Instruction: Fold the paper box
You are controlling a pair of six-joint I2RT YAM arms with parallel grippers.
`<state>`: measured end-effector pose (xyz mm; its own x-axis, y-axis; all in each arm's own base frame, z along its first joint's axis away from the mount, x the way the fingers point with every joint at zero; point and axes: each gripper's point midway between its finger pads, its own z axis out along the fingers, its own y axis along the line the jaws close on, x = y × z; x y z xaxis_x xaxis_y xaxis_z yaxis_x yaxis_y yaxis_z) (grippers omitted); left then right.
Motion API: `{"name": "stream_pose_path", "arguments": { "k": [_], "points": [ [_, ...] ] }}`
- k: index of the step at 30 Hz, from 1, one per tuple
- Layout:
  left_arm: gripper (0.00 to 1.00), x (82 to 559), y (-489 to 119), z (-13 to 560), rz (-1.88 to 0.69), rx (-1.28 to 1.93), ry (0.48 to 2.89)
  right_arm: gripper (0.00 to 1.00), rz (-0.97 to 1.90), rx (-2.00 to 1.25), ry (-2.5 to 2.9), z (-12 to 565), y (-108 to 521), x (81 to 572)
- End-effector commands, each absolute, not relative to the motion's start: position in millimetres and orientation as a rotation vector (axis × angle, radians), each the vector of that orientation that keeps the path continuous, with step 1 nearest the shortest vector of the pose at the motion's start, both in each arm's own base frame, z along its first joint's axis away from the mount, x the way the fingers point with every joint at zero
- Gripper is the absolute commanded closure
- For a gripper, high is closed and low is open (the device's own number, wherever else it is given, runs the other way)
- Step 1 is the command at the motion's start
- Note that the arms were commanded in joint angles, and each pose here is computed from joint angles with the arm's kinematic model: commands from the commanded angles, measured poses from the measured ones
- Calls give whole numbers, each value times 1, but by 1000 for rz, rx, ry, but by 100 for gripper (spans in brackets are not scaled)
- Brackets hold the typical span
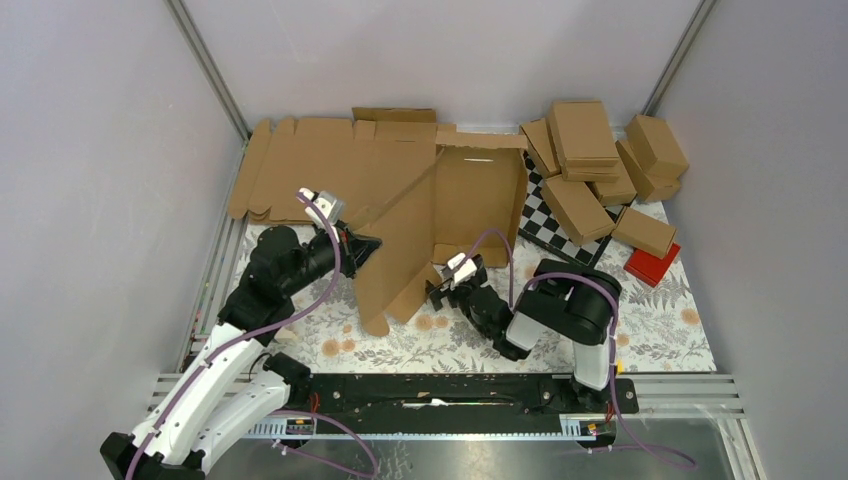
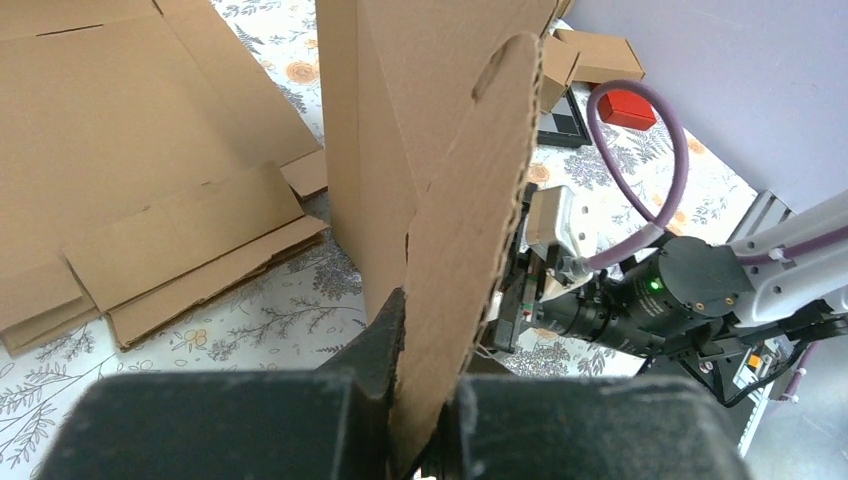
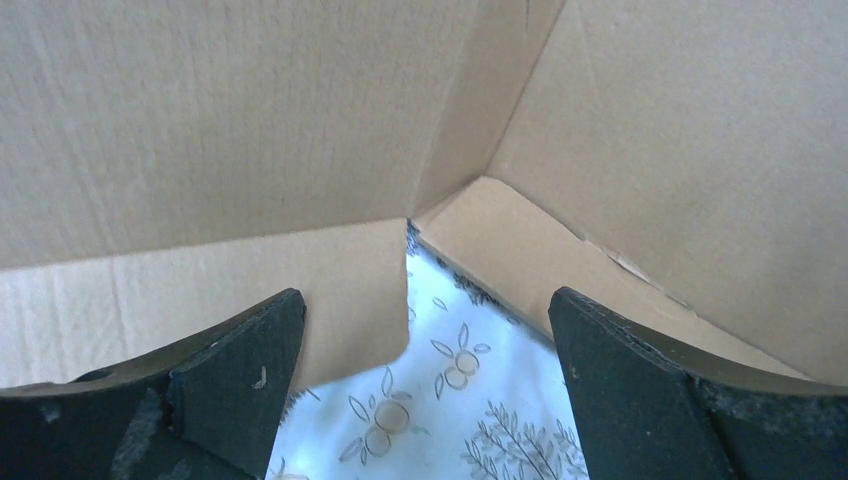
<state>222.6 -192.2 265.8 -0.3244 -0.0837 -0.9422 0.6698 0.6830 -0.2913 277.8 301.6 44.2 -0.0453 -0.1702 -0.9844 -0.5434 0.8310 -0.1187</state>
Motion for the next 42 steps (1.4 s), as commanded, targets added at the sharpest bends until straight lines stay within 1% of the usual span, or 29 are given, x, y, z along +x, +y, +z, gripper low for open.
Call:
{"name": "stream_pose_path", "arguments": {
  "k": [1,7,9,13,18,20,23,26,30,37,40,42],
  "points": [
    [100,224,-187,278,-788,444,1742,1,319,-427,1520,86,288,281],
    [100,224,-186,281,-784,436,1740,0,307,-303,1565,100,258,275],
    [100,223,-185,281,-786,433,1742,0,276,-266,1651,93,247,272],
    [100,221,-184,283,-792,419,1748,0,251,-223,1745,99,234,266],
    [100,223,-176,280,-768,347,1788,0,317,-164,1787,124,210,263],
    [100,226,-171,273,-743,299,1814,0,360,-64,1833,136,190,271],
    [100,227,-169,266,-745,248,1849,0,317,-7,1873,152,165,274],
    [100,228,-169,261,-764,200,1884,0,289,22,1875,173,151,271],
    [100,232,-165,253,-741,129,1937,0,256,61,1947,187,135,267],
    [100,231,-168,258,-763,97,1991,0,360,79,2016,211,133,280],
    [100,231,-174,257,-783,112,2043,0,406,29,2055,213,146,292],
    [100,229,-180,255,-812,127,2064,0,376,4,2086,207,151,305]
  ]
}}
